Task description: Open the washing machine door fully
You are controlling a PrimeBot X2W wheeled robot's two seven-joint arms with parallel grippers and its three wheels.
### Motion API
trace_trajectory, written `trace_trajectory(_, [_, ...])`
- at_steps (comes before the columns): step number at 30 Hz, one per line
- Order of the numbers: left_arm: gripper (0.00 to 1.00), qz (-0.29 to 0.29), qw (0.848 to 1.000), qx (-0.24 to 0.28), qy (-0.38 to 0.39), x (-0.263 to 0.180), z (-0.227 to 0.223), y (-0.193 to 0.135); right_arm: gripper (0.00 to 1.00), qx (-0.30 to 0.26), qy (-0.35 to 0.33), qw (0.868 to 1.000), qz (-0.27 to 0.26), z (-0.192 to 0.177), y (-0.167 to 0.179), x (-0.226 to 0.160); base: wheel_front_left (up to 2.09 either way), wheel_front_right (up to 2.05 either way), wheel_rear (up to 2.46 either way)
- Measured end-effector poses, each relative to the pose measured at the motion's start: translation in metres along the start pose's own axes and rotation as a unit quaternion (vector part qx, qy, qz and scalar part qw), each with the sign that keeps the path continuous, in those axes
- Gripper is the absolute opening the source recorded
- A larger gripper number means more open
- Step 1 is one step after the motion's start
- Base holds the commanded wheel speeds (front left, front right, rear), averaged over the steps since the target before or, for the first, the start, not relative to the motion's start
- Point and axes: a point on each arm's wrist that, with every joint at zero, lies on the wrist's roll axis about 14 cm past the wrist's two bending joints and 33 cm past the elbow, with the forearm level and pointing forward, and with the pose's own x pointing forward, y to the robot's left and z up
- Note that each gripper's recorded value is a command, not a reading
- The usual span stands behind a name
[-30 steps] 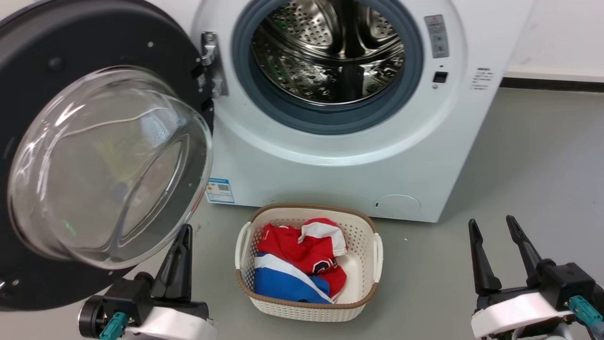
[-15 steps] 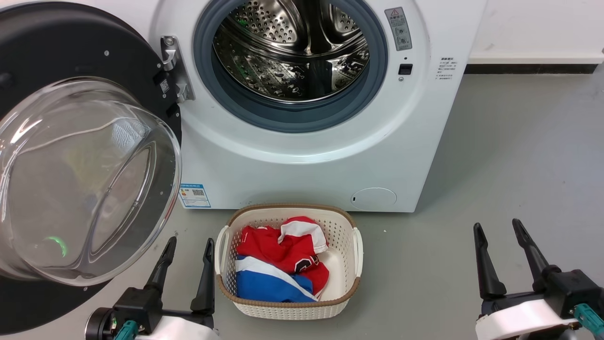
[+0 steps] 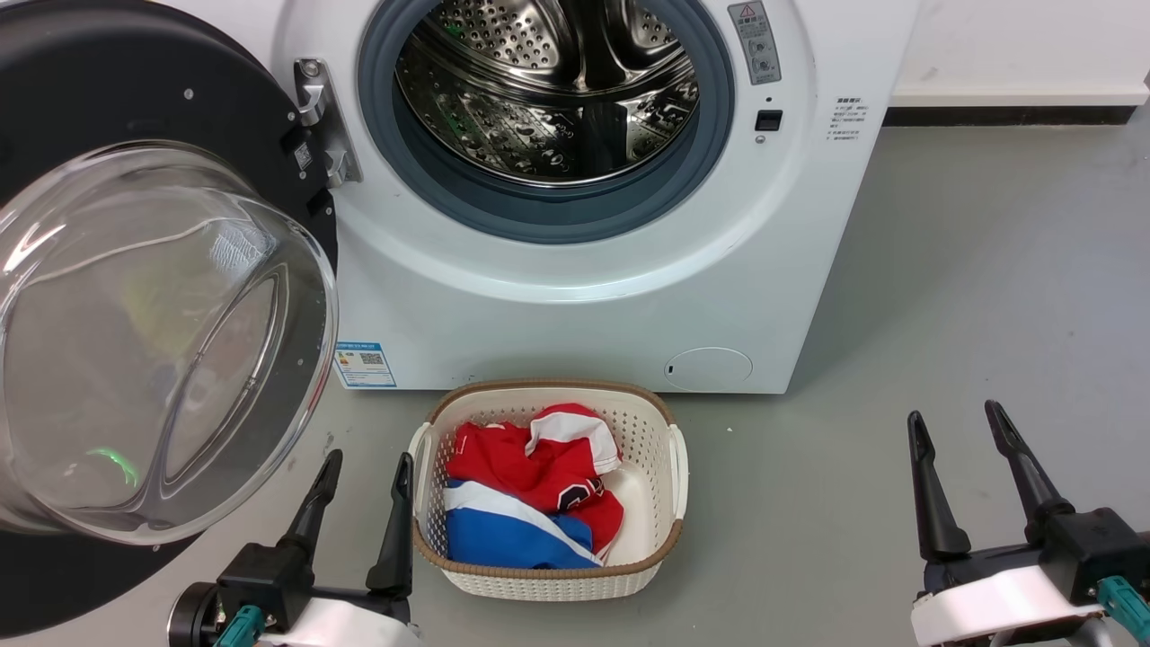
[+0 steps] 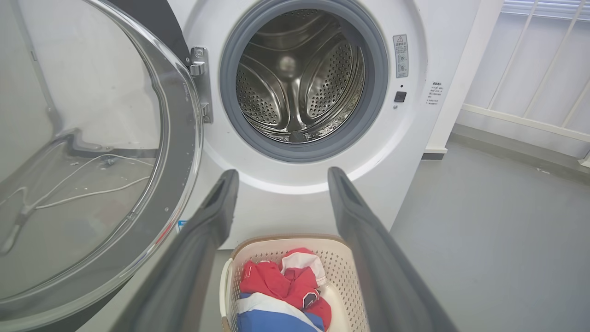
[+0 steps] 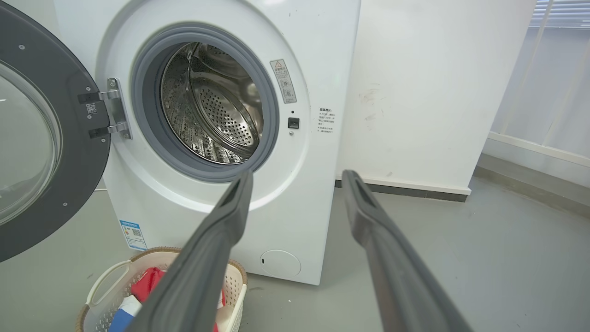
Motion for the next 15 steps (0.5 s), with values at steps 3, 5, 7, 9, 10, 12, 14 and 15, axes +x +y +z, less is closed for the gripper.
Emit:
trace_trajectory(3, [1.0,-0.002,1.0,0.003,0.001,0.0005,-0.0002,-0.0006,1.0,0.0,0.0,1.0,-0.002,0.0005,-0.001,-0.0007,0.0,0.0,0.0])
trace_trajectory(5, [1.0,-0.004,1.0,0.003,0.002,0.0011,-0.0015,-0.0019,1.0,0.0,0.0,1.0,-0.003,0.0002,-0.0017,-0.0009,0.0,0.0,0.0])
trace_trajectory(7, [1.0,-0.005,1.0,0.003,0.004,0.0013,-0.0026,-0.0023,1.0,0.001,0.0,1.0,-0.004,-0.0001,-0.0022,-0.0011,0.0,0.0,0.0])
trace_trajectory(9, [1.0,-0.005,1.0,0.002,0.006,0.0013,-0.0037,-0.0023,1.0,0.003,0.001,1.0,-0.005,-0.0003,-0.0028,-0.0012,0.0,0.0,0.0])
trace_trajectory(10, [1.0,-0.005,1.0,0.002,0.006,0.0012,-0.0042,-0.0021,1.0,0.003,0.001,1.0,-0.005,-0.0004,-0.0028,-0.0013,0.0,0.0,0.0])
trace_trajectory(12, [1.0,-0.004,1.0,0.002,0.009,0.0009,-0.0057,-0.002,1.0,0.004,0.001,1.0,-0.005,-0.0005,-0.0027,-0.0014,0.0,0.0,0.0])
trace_trajectory(14, [1.0,-0.004,1.0,0.002,0.011,0.0003,-0.0068,-0.0019,1.0,0.004,0.0,1.0,-0.005,-0.0002,-0.0027,-0.0015,0.0,0.0,0.0])
trace_trajectory(15, [1.0,-0.004,1.0,0.002,0.011,0.0,-0.0069,-0.0021,1.0,0.004,0.0,1.0,-0.005,0.0,-0.0026,-0.0015,0.0,0.0,0.0])
